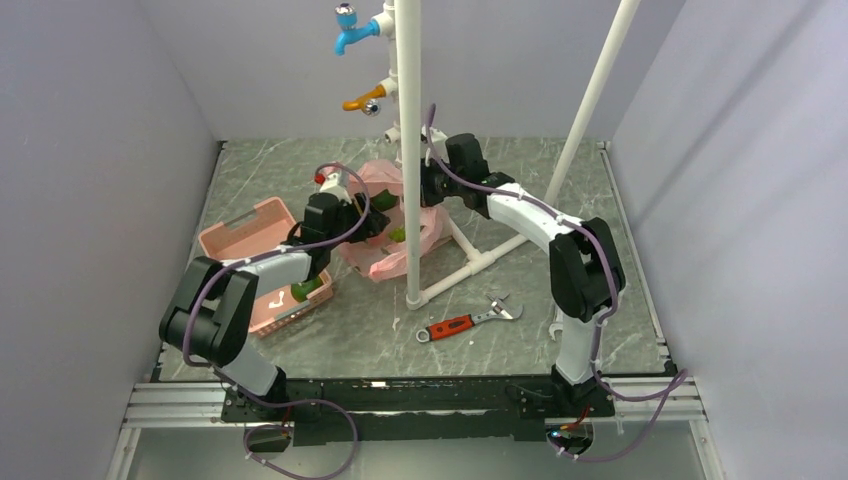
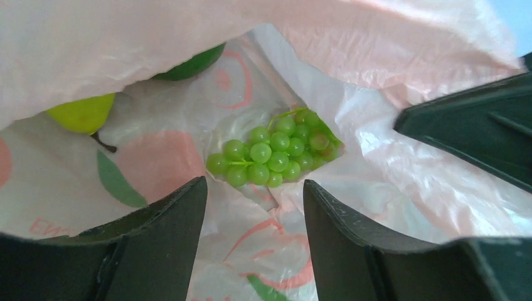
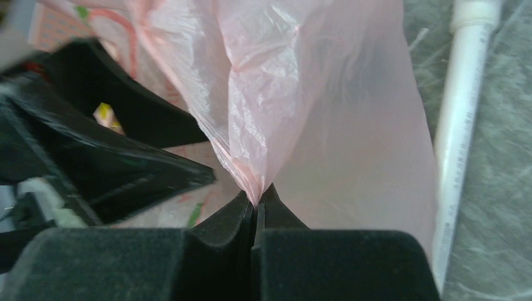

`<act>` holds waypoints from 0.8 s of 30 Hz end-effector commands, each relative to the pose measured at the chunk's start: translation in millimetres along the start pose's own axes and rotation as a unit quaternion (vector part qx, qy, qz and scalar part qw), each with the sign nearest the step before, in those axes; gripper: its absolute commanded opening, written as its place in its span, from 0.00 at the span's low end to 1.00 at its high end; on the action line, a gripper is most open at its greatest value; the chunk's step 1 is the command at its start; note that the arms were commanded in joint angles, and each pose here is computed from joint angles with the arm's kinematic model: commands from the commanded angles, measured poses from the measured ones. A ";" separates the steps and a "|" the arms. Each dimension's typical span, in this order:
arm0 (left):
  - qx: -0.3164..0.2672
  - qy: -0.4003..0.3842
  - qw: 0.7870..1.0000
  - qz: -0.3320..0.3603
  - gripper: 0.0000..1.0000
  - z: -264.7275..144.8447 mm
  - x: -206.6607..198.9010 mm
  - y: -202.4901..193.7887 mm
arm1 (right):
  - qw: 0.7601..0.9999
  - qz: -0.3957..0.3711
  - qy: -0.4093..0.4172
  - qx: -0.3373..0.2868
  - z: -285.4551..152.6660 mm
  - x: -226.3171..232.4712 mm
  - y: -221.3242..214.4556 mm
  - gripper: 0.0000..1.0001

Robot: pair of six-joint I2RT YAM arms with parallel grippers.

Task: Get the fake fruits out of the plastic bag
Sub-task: Take out the fake fruit from the plastic bag.

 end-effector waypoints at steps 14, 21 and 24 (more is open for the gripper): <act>-0.088 0.127 0.983 0.099 0.78 5.4 10.1 25.2 | 0.980 0.080 0.185 -0.007 -54.5 91.7 2.4 0.00; -0.042 0.135 0.983 0.120 0.82 6.2 16.0 12.6 | 0.977 0.089 0.192 -0.003 -53.9 88.8 -3.3 0.00; -0.035 0.110 0.986 0.124 0.84 19.1 9.9 12.8 | 0.976 0.090 0.197 0.005 -51.4 89.5 -5.6 0.00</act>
Point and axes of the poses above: each gripper's point midway between its finger pads, its own z axis out along the fingers, its own x axis along the line the jaws close on, y = z × x, the point moved 5 cm from there along -z, back along the fingers, and after that the axes turned 10 degrees about z, right-handed, at the moved point
